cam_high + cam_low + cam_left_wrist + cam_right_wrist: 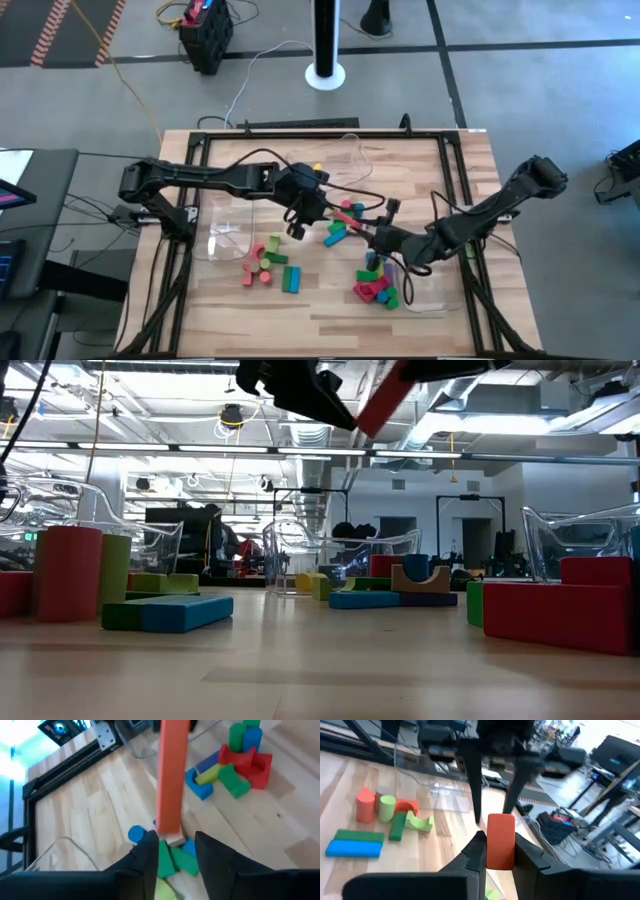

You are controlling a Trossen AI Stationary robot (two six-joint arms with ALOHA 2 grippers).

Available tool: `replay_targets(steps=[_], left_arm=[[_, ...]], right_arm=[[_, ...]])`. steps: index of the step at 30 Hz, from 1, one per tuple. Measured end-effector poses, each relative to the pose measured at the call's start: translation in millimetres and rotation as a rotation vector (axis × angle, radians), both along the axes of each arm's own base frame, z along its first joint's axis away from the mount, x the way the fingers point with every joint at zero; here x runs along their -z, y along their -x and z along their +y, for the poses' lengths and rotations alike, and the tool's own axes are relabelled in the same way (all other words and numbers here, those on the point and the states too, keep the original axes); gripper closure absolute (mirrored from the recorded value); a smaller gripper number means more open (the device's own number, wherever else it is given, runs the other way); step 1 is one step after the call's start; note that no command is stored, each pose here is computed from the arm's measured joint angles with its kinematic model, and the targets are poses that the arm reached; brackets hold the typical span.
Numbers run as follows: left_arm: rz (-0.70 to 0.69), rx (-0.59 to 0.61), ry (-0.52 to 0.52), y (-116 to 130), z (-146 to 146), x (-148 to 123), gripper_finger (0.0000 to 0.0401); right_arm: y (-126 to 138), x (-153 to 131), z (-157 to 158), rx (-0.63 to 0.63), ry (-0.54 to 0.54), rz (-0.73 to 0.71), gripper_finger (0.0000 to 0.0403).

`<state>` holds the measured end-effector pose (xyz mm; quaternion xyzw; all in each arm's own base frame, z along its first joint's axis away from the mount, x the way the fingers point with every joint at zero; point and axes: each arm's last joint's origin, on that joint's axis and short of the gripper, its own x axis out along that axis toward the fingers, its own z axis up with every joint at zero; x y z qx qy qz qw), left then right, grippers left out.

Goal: Sort blocks by size
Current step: Put the orange rectangular block into the right transparent bin

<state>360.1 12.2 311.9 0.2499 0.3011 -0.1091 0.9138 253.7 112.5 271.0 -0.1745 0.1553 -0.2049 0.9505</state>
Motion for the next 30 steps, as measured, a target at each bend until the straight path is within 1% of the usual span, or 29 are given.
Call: replay_targets(steps=[4,9,11,13,15,17,19,21,26,30], left_arm=[[0.004,-0.038,-0.037,5.8,1.4,-5.0,0.0241],[-0.014,-0.066,-0.053,20.3,1.7,-20.7,0.0210],[0.040,-0.073,-0.045,29.3,1.4,-21.2,0.0204],[0.062,-0.085,-0.030,37.6,1.1,-25.2,0.0201],[0.131,-0.102,-0.008,47.6,0.7,-24.4,0.0200],[0.162,-0.122,0.023,53.3,0.3,-25.0,0.0200],[0.222,-0.134,0.062,59.1,-0.5,-22.2,0.0200],[0.234,-0.145,0.086,59.9,-2.1,-18.2,0.0200],[0.288,-0.112,0.099,63.5,-11.6,2.2,0.0200],[0.295,-0.082,0.105,62.7,-18.4,16.5,0.0199]], right_arm=[[15.1,-9.5,3.4,0.006,-0.053,0.027,0.0318],[40.0,-20.9,4.9,0.017,-0.145,0.093,0.0318],[51.1,-25.6,4.8,0.029,-0.188,0.125,0.0318],[63.2,-28.1,4.1,0.028,-0.244,0.186,0.0318],[73.2,-30.9,2.7,0.029,-0.317,0.246,0.0318],[82.4,-31.0,2.7,0.023,-0.394,0.310,0.0317],[90.2,-28.4,1.6,0.031,-0.453,0.381,0.0313],[96.0,-25.8,0.9,0.050,-0.522,0.445,0.0308],[109.0,-19.0,-1.2,0.138,-0.608,0.584,0.0308],[114.4,-17.0,-2.4,0.194,-0.677,0.644,0.0308]])
